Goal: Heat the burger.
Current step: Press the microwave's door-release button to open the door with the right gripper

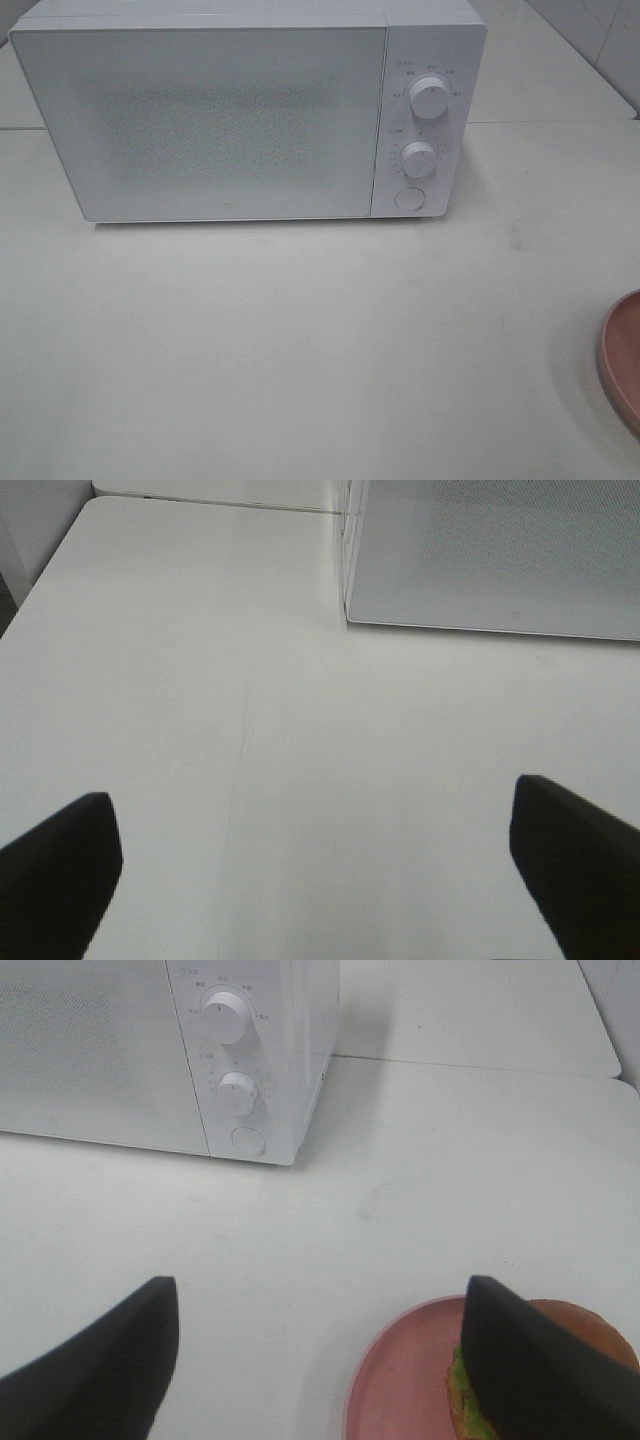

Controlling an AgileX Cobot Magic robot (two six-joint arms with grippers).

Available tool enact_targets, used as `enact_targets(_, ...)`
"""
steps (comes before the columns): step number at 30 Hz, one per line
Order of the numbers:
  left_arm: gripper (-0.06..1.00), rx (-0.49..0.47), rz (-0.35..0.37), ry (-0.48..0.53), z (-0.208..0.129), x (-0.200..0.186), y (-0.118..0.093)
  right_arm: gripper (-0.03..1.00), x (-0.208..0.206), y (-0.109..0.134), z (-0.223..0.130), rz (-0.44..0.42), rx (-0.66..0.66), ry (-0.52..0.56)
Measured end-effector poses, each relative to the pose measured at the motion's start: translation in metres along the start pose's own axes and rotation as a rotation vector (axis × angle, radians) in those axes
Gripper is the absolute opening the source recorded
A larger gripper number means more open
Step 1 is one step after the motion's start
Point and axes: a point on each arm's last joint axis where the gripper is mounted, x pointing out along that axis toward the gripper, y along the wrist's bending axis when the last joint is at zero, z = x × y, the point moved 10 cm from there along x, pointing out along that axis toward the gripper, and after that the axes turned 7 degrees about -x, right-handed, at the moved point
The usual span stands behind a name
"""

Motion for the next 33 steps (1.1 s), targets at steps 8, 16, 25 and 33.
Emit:
enact_targets(8, 0.98, 0.0, 0.0, 0.0, 0.0, 0.0, 0.0, 0.75, 0.018, -0.001, 0.013, -0.002, 0.002, -0.017)
enact_targets(16, 0.98, 0.0, 0.0, 0.0, 0.0, 0.0, 0.0, 0.75, 0.038, -0.002, 0.018, -0.005, 0.003, -0.036)
enact_targets(25, 0.98, 0.0, 0.0, 0.0, 0.0, 0.0, 0.0, 0.75, 0.07, -0.003, 0.029, -0.007, 0.005, -0.032)
enact_targets(33, 0.98, 0.0, 0.0, 0.0, 0.0, 0.0, 0.0, 0.75, 0.105, -0.004, 0.029, -0.007, 0.006, 0.012)
